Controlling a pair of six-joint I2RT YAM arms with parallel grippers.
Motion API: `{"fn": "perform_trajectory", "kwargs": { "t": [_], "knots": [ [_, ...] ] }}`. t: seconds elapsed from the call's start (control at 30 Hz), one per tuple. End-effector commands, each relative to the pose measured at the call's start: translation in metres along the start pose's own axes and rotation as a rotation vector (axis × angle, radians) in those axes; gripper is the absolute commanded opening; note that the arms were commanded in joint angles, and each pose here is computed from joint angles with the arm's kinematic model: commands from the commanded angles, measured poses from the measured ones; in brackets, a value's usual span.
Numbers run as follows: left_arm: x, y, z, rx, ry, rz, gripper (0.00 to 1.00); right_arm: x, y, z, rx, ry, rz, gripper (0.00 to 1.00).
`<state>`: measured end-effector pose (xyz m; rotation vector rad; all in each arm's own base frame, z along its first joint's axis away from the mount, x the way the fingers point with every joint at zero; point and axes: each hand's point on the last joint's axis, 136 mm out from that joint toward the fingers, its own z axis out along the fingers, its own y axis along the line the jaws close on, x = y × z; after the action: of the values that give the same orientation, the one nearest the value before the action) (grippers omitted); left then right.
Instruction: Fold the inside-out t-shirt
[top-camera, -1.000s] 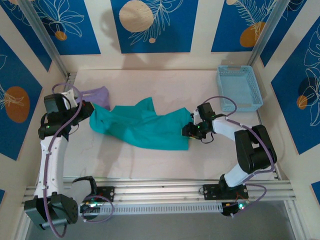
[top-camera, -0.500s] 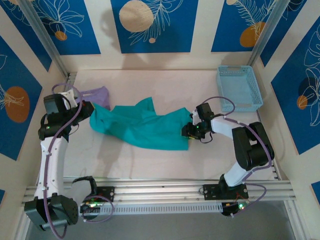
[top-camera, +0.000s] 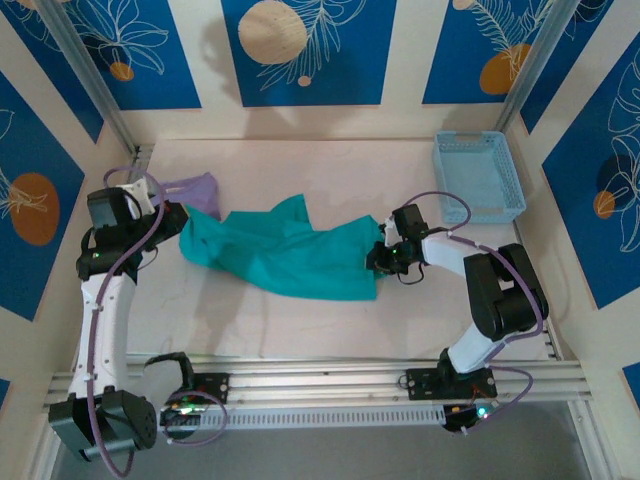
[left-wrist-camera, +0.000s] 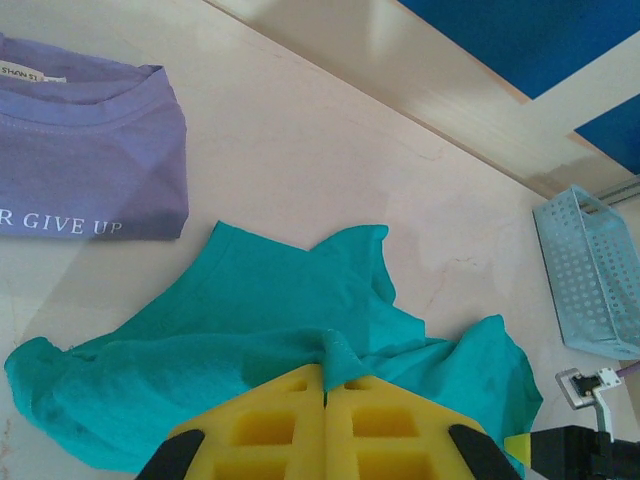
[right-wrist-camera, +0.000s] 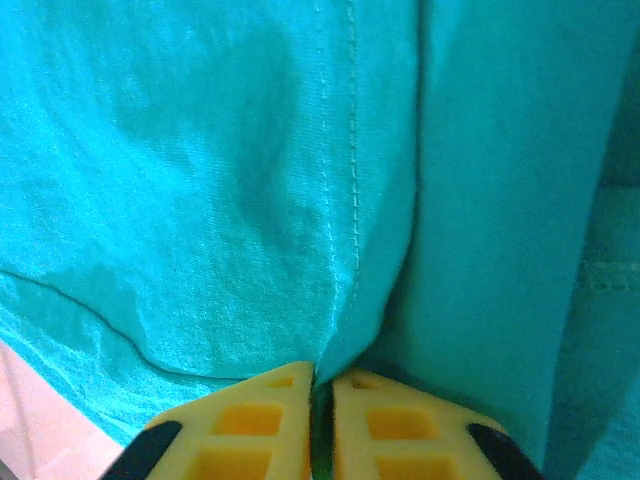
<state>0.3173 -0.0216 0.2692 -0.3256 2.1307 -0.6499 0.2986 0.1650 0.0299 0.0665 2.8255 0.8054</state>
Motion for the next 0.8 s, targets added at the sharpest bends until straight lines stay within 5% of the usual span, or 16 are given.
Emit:
{"fn": "perform_trajectory", "kwargs": {
  "t": [0.0, 0.17, 0.37, 0.57, 0.77],
  "knots": [
    [-0.001, -0.005, -0.001, 0.034, -0.010, 0.023, 0.00, -0.009, 0.009, -0.008, -0.031, -0.026, -0.008, 0.04],
    [-0.005, -0.011, -0.003, 0.050, -0.016, 0.011, 0.00, -0.034, 0.028, -0.059, -0.086, -0.156, -0.042, 0.00],
    [-0.040, -0.049, -0.032, 0.148, -0.120, 0.006, 0.00, -0.077, 0.063, -0.206, -0.136, -0.511, -0.117, 0.00],
    [-0.098, -0.103, -0.099, 0.189, -0.301, 0.080, 0.00, -0.078, 0.097, -0.365, -0.100, -0.904, -0.211, 0.00],
    [-0.138, -0.145, -0.173, 0.167, -0.476, 0.154, 0.00, -0.048, 0.127, -0.447, -0.037, -1.091, -0.293, 0.00]
  ]
}}
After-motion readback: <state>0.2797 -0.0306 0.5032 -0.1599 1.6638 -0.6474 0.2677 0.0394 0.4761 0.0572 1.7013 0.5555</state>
